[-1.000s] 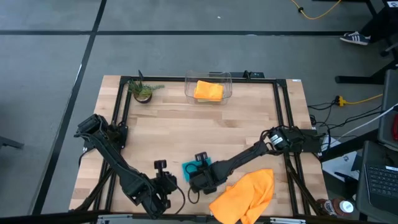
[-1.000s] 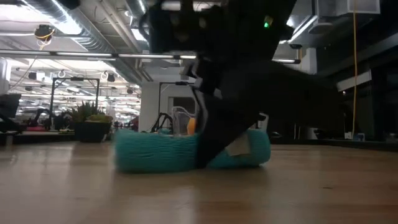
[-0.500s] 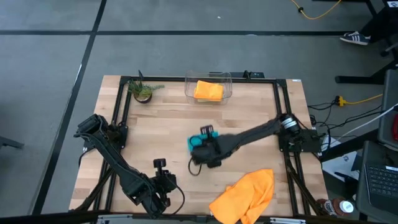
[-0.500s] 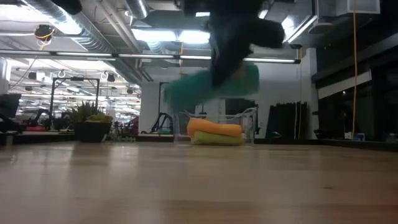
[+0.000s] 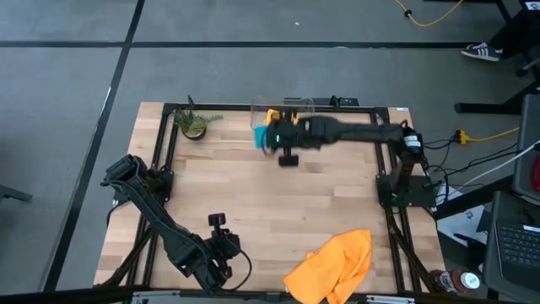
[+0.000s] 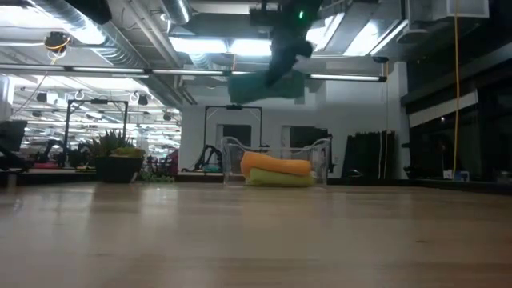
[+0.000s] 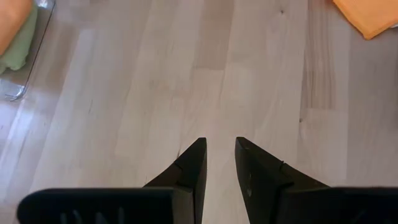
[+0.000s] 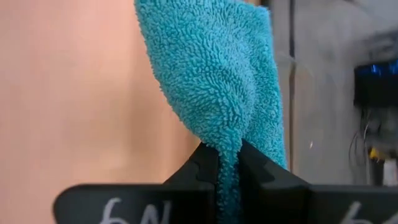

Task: Fold microfiber towels
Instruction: Put the blue microfiber cloth into the transparent bin

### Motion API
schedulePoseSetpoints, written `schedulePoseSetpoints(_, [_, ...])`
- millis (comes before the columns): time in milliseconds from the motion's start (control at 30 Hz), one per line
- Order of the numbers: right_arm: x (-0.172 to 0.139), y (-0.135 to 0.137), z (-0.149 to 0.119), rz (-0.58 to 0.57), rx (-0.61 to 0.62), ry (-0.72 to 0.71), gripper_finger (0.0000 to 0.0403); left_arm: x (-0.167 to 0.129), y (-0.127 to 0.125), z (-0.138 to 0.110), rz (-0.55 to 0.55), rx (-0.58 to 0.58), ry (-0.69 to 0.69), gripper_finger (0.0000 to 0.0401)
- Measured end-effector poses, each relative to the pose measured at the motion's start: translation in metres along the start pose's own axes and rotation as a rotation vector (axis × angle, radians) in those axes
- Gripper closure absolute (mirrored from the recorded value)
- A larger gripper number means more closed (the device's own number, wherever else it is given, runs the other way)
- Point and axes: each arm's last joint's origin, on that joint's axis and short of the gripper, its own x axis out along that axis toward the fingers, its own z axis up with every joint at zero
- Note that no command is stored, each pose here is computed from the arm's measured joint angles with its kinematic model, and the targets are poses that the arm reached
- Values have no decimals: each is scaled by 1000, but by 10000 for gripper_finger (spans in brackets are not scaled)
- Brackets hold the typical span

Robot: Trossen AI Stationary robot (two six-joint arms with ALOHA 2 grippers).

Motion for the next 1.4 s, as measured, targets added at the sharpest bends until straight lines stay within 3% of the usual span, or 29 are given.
schedulePoseSetpoints(133, [28, -40, -23, -12, 112, 35, 381, 0, 0, 0, 2, 3, 2, 324])
schedulePoseSetpoints(267, [63, -64, -42, 13, 202, -71, 381, 0, 1, -1, 6, 7, 5, 324])
schedulePoseSetpoints(667, [123, -62, -100, -20, 219, -52, 381, 4, 5, 1, 32, 11, 16, 324])
schedulePoseSetpoints(767, [128, -62, -102, -54, 236, -89, 380, 6, 8, 3, 38, 3, 19, 324])
schedulePoseSetpoints(867, [127, -60, -101, -48, 232, -100, 345, 8, 10, 5, 44, -5, 22, 324])
schedulePoseSetpoints(1167, [126, -54, -102, 2, 216, -54, 192, 12, 15, 8, 61, -9, 45, 324])
schedulePoseSetpoints(1400, [93, -62, -71, 25, 215, -32, 160, 12, 16, 8, 65, -7, 48, 324])
